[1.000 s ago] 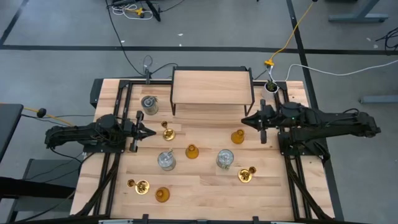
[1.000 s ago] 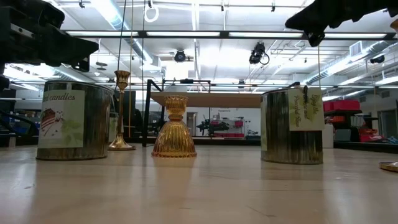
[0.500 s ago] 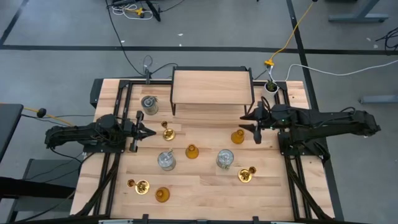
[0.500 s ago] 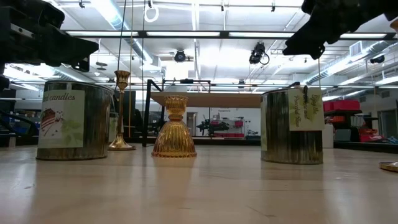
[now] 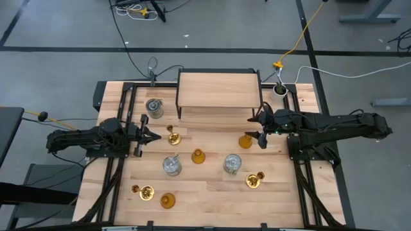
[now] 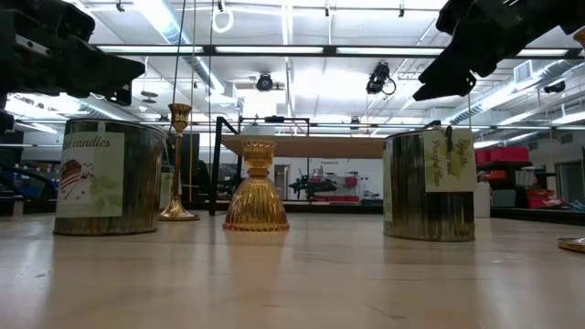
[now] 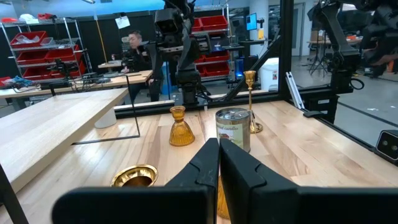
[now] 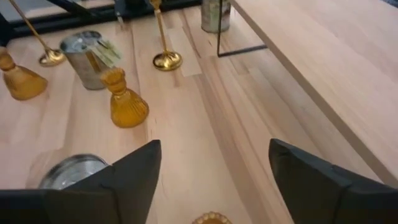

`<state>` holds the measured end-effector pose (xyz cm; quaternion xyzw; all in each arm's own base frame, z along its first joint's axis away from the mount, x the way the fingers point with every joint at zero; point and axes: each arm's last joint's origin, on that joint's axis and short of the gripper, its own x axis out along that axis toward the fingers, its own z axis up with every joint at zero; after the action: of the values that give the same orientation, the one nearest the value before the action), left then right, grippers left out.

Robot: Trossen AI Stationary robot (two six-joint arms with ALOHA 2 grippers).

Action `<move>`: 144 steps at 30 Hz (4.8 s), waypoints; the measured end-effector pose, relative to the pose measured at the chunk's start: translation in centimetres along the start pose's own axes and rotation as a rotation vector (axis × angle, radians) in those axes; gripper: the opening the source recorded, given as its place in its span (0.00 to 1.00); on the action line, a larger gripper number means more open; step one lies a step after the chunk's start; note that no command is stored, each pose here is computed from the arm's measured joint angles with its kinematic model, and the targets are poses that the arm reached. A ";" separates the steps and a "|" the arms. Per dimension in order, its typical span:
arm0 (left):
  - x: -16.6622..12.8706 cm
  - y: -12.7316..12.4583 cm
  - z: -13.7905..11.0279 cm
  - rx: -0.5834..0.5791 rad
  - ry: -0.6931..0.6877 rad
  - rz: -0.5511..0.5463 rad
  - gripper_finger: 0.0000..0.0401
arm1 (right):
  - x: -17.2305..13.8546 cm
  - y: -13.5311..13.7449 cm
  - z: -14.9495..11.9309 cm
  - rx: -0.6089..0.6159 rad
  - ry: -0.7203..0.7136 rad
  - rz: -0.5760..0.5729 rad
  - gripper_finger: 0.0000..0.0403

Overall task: Pick & Place candle stick holders
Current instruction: Put the top orange glass candle holder on the shelf

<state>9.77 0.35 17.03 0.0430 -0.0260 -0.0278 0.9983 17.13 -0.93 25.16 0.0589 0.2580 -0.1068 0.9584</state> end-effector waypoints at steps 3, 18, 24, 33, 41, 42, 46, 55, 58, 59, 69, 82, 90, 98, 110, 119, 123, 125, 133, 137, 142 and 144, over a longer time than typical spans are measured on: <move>0.0 0.0 0.0 0.000 0.000 0.000 0.05 | 0.4 0.0 -0.3 -0.004 0.034 -0.005 0.79; 0.0 0.0 0.0 0.000 0.000 0.000 0.05 | 2.4 0.0 -2.2 -0.023 0.267 -0.033 0.86; 0.0 0.0 0.0 0.000 0.000 0.000 0.05 | 3.4 0.1 -2.8 -0.033 0.329 -0.043 0.86; 0.0 0.0 0.0 0.000 0.000 0.000 0.05 | 4.8 0.2 -3.6 -0.041 0.415 -0.038 0.86; 0.0 0.0 0.0 0.000 0.000 0.000 0.05 | 5.5 0.3 -4.1 -0.049 0.455 -0.038 0.86; 0.0 0.0 0.0 0.000 0.000 0.000 0.05 | 5.5 0.3 -4.1 -0.050 0.459 -0.038 0.86; 0.0 0.0 0.0 0.000 0.000 0.000 0.05 | 5.7 0.3 -4.2 -0.052 0.470 -0.040 0.85; 0.0 0.0 0.0 0.000 0.000 0.000 0.05 | 5.9 0.3 -4.4 -0.053 0.481 -0.042 0.70; 0.0 0.0 0.0 0.000 0.000 0.000 0.05 | 5.9 0.3 -4.4 -0.054 0.481 -0.043 0.66; 0.0 0.0 0.0 0.000 0.000 0.000 0.05 | 5.9 0.3 -4.4 -0.053 0.480 -0.043 0.65; 0.0 0.0 0.0 0.000 0.000 0.000 0.05 | 5.9 0.3 -4.4 -0.053 0.479 -0.044 0.56; 0.0 0.0 0.0 0.000 0.000 0.000 0.05 | 5.9 0.3 -4.4 -0.054 0.480 -0.044 0.46; 0.0 0.0 0.0 0.000 0.000 0.000 0.05 | 5.9 0.3 -4.4 -0.062 0.480 -0.041 0.46; 0.0 0.0 0.0 0.000 0.000 0.000 0.05 | 6.0 0.4 -4.2 -0.079 0.467 -0.014 0.44; 0.0 0.0 0.0 0.000 0.000 0.000 0.05 | 6.0 0.6 -3.6 -0.070 0.450 0.033 0.44; 0.0 0.0 0.0 0.000 0.000 0.000 0.05 | 5.0 1.2 0.7 -0.077 0.385 0.063 0.44; 0.0 0.0 0.0 0.000 0.000 0.000 0.05 | 4.0 1.4 3.0 -0.076 0.370 0.064 0.43; 0.0 0.0 0.0 0.000 0.000 0.000 0.05 | 3.5 1.5 4.1 -0.075 0.358 0.065 0.44; 0.0 0.0 0.0 0.000 0.000 0.000 0.05 | 1.6 1.6 7.4 -0.033 0.322 0.060 0.44; 0.0 0.0 0.0 0.000 0.000 0.000 0.05 | 0.9 1.3 8.6 -0.017 0.301 0.051 0.44; 0.0 0.0 0.0 0.000 0.000 0.000 0.05 | 0.2 0.4 10.1 0.006 0.257 0.025 0.44; 0.0 0.0 0.0 0.000 0.000 0.000 0.05 | -0.2 0.0 10.8 0.013 0.233 0.010 0.44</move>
<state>9.77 0.35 17.03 0.0431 -0.0260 -0.0279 0.9983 22.18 -2.75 34.49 0.0783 0.3668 -0.0959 0.9220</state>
